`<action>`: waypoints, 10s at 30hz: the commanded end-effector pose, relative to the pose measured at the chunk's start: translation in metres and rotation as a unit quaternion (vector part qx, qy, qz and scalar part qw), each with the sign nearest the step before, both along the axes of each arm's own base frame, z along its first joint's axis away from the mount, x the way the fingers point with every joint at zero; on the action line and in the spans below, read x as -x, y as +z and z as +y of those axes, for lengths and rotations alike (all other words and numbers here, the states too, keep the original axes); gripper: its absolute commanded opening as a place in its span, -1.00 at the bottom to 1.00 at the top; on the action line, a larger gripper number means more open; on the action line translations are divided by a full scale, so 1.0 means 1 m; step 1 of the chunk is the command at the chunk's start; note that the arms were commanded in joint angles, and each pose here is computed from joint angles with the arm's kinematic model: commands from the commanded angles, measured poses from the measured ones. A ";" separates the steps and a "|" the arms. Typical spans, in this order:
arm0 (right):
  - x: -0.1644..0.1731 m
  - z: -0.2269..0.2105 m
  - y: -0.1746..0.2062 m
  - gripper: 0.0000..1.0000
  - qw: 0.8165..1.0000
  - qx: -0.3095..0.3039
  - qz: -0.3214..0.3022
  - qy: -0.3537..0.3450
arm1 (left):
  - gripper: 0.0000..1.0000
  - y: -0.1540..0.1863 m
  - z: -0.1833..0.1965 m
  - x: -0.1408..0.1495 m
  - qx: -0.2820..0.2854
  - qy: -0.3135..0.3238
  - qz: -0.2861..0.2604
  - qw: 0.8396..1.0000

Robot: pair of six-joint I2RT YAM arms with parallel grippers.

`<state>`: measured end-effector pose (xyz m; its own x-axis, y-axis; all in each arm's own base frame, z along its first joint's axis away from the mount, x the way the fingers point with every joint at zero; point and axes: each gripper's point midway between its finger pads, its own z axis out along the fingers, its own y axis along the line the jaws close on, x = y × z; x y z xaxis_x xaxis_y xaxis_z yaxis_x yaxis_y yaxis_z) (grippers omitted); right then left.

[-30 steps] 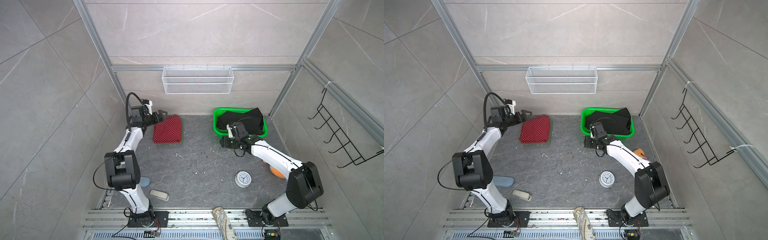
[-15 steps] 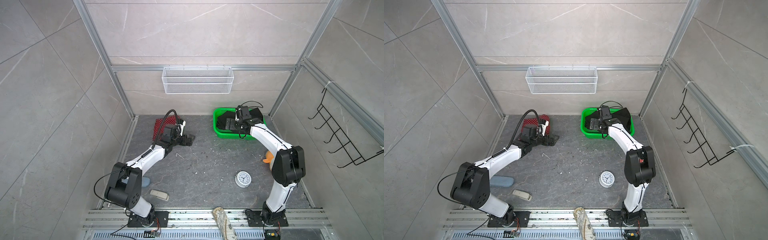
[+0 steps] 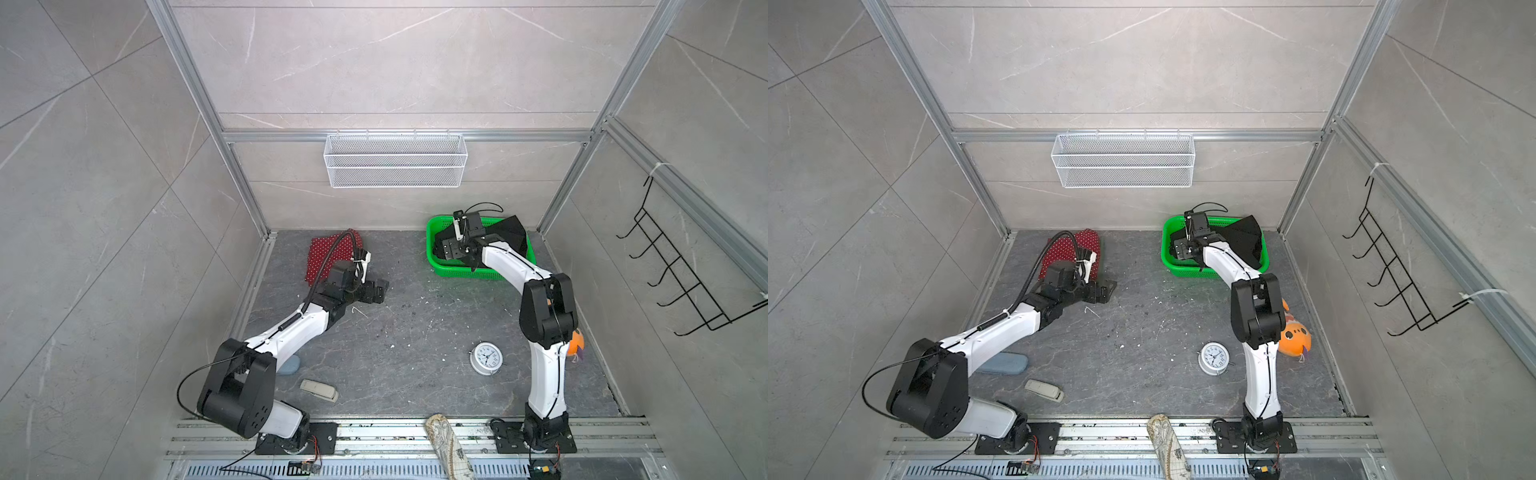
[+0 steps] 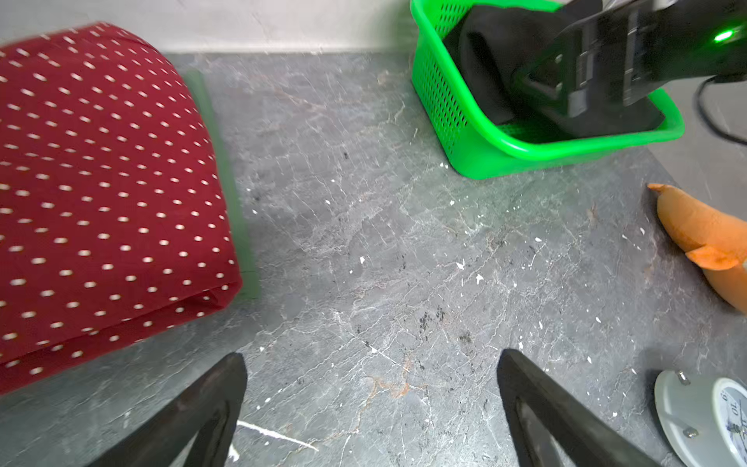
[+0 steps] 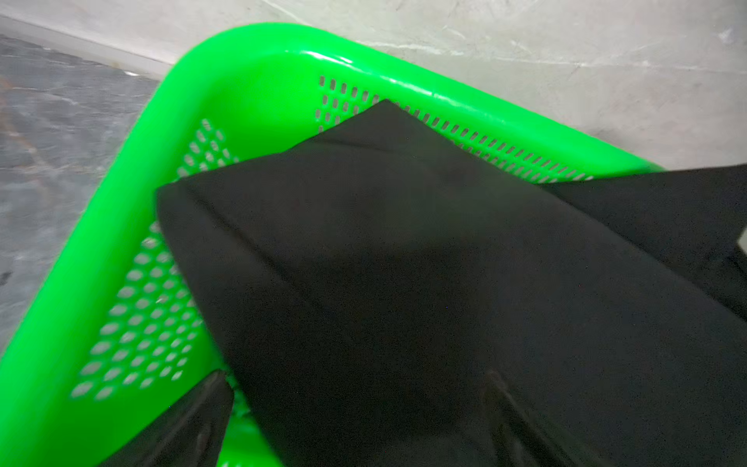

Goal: Fold and stack skirts
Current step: Pick up the skirt from the basket, then place the skirt at the center of the table, then flatten out the skirt at the center of the table.

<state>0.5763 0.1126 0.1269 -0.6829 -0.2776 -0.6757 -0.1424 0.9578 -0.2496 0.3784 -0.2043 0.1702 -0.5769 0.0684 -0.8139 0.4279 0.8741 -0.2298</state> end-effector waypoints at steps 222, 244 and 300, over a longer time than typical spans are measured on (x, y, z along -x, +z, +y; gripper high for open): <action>0.220 0.045 0.028 -0.78 0.982 -0.143 0.102 0.069 | 0.91 -0.058 -0.158 0.050 -0.154 -0.280 -0.261 0.911; 0.275 0.063 0.031 -0.17 0.970 -0.167 0.080 0.156 | 0.84 -0.067 -0.166 0.038 -0.157 -0.273 -0.255 0.914; 0.205 0.048 0.234 -1.00 0.967 0.023 -0.160 0.195 | 0.83 0.028 -0.107 0.046 -0.069 -0.199 -0.306 0.928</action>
<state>0.3639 0.1636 0.3252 -0.3597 -0.4713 -0.8053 -0.4312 0.8493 -0.3044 0.3363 -0.3136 0.1744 0.0505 0.3661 -0.9292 0.7429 0.6081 0.2799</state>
